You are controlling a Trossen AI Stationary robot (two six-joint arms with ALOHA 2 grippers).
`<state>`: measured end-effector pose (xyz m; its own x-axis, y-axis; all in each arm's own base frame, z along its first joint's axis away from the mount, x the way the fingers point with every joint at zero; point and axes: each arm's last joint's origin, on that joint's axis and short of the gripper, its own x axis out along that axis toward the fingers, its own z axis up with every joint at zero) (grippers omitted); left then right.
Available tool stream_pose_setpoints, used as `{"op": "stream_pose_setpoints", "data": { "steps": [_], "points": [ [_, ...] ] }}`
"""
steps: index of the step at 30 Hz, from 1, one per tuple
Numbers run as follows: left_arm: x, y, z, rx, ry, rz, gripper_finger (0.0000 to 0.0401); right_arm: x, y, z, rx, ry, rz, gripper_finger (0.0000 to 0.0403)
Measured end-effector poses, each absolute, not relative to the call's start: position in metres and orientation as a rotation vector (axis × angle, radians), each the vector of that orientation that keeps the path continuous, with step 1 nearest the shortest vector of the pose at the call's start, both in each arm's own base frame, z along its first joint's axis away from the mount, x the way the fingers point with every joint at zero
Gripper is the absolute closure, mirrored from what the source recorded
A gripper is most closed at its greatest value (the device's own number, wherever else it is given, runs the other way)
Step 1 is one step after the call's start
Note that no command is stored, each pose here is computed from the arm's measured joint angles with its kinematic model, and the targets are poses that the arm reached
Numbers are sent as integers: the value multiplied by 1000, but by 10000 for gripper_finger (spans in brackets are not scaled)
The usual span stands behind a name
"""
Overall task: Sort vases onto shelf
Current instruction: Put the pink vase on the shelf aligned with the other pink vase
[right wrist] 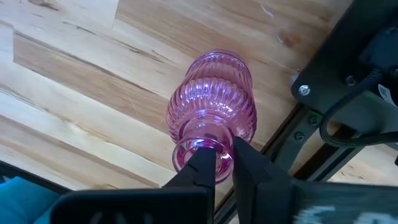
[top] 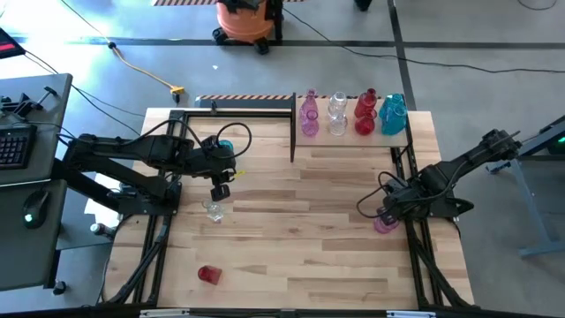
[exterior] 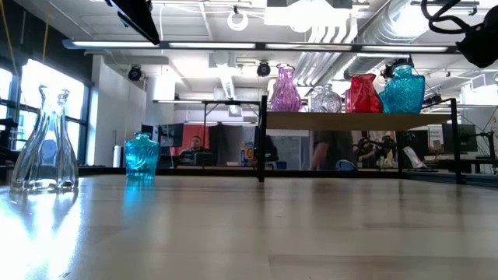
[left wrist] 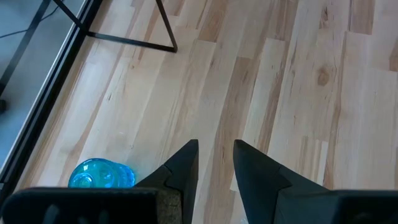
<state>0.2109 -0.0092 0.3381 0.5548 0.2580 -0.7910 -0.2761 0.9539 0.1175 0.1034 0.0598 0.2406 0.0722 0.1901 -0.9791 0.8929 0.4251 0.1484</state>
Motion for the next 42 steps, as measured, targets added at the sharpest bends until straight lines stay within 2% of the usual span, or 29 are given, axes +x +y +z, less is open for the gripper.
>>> {"op": "stream_pose_setpoints", "data": {
  "steps": [22, 42],
  "points": [
    [211, -9, 338, -21, 931, 315, 311, 126, 49, 292, 1089, 1261, -548, 402],
    [211, -9, 338, -21, 931, 315, 311, 202, -3, 328, 827, 1315, -489, 403]
  ]
}}
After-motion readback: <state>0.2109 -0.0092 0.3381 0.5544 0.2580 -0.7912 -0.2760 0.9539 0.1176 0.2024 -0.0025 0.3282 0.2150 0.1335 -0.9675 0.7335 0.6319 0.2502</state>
